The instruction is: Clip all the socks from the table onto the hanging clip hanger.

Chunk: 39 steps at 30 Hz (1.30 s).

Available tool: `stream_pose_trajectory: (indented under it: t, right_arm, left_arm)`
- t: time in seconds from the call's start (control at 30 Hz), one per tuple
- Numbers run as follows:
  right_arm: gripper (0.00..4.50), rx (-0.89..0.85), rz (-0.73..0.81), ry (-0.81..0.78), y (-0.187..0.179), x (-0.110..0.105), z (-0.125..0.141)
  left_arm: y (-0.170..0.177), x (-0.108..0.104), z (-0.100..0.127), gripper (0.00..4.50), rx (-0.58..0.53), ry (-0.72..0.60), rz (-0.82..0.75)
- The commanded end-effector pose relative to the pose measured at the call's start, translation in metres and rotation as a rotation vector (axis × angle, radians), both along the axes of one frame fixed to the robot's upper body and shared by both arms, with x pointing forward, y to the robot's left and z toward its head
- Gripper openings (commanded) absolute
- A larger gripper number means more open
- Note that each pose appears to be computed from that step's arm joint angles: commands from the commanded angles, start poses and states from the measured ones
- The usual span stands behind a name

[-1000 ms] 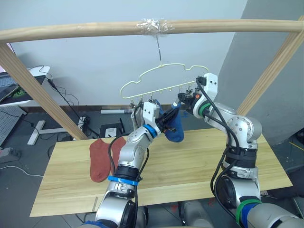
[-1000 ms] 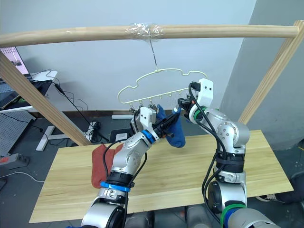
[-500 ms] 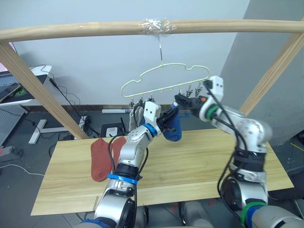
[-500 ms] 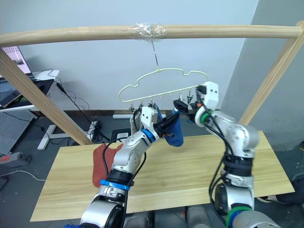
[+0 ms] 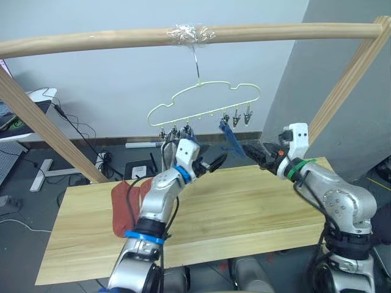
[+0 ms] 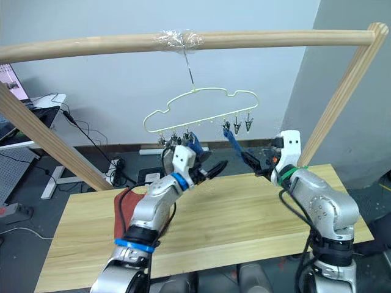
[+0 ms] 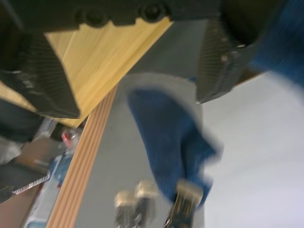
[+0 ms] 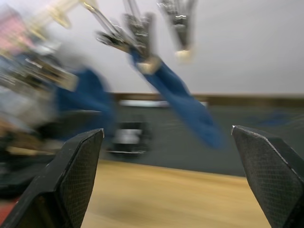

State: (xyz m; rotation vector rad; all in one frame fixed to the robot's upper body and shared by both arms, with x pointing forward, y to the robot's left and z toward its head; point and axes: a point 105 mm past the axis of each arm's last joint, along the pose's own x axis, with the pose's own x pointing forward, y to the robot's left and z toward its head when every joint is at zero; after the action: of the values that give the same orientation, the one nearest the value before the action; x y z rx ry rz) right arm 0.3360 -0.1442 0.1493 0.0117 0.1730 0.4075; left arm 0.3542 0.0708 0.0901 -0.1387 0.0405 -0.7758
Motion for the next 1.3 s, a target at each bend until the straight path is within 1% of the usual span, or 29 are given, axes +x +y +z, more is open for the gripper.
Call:
stream_pose_trajectory:
  t: [0.03,0.1,0.13,0.2,0.27,0.3,0.37,0.4,0.43,0.47,0.53,0.6,0.7,0.77,0.83,1.0,1.3]
  right_arm:
    - [4.5,-0.079,-0.001,-0.167,0.012,-0.001,0.01]
    - [4.5,-0.072,-0.013,-0.195,0.016,-0.002,0.007]
    - [4.33,-0.067,-0.015,-0.217,0.018,-0.003,0.008]
    - [3.88,-0.062,-0.018,-0.246,0.022,-0.003,0.009]
    - [3.19,-0.079,-0.049,-0.269,0.025,0.001,0.007]
    - [2.86,-0.089,-0.055,-0.286,0.028,0.002,0.007]
    - [2.86,-0.088,-0.057,-0.317,0.033,0.004,0.008]
    - [2.63,-0.082,-0.058,-0.327,0.036,0.005,0.008]
    - [2.51,-0.078,-0.062,-0.332,0.037,0.006,0.007]
    - [2.36,-0.076,-0.069,-0.337,0.039,0.008,0.007]
    - [1.71,-0.081,-0.086,-0.356,0.043,0.012,0.008]
    - [1.71,-0.082,-0.107,-0.377,0.045,0.016,0.011]
    - [1.71,-0.085,-0.146,-0.401,0.044,0.024,0.015]
    - [1.71,-0.083,-0.157,-0.42,0.045,0.028,0.018]
    - [1.71,-0.079,-0.168,-0.433,0.045,0.031,0.022]
    - [1.71,-0.056,-0.201,-0.442,0.044,0.038,0.027]
    - [1.71,-0.044,-0.247,-0.434,0.042,0.049,0.028]
  left_arm:
    - [0.005,-0.019,0.027,4.48,-0.005,-0.075,-0.01]
    - [0.017,-0.029,0.028,4.48,0.042,-0.073,0.028]
    - [0.023,-0.034,0.03,4.5,0.104,-0.098,0.048]
    - [0.033,-0.041,0.033,4.5,0.173,-0.126,0.09]
    - [0.044,-0.047,0.048,4.5,0.165,-0.192,0.151]
    - [0.046,-0.052,0.052,4.5,0.169,-0.204,0.139]
    - [0.045,-0.063,0.06,4.5,0.159,-0.24,0.087]
    - [0.046,-0.066,0.068,4.5,0.129,-0.277,0.085]
    - [0.048,-0.068,0.073,4.5,0.107,-0.299,0.095]
    - [0.05,-0.069,0.075,4.5,0.109,-0.312,0.102]
    - [0.049,-0.071,0.074,4.5,0.138,-0.331,0.097]
    - [0.048,-0.071,0.075,4.5,0.136,-0.34,0.097]
    - [0.045,-0.071,0.083,4.5,0.106,-0.377,0.108]
    - [0.038,-0.076,0.089,4.5,0.055,-0.379,0.067]
    - [0.035,-0.08,0.092,4.5,0.033,-0.383,0.043]
    - [0.038,-0.078,0.095,4.5,0.037,-0.397,0.052]
    - [0.036,-0.08,0.092,4.5,0.036,-0.398,0.06]
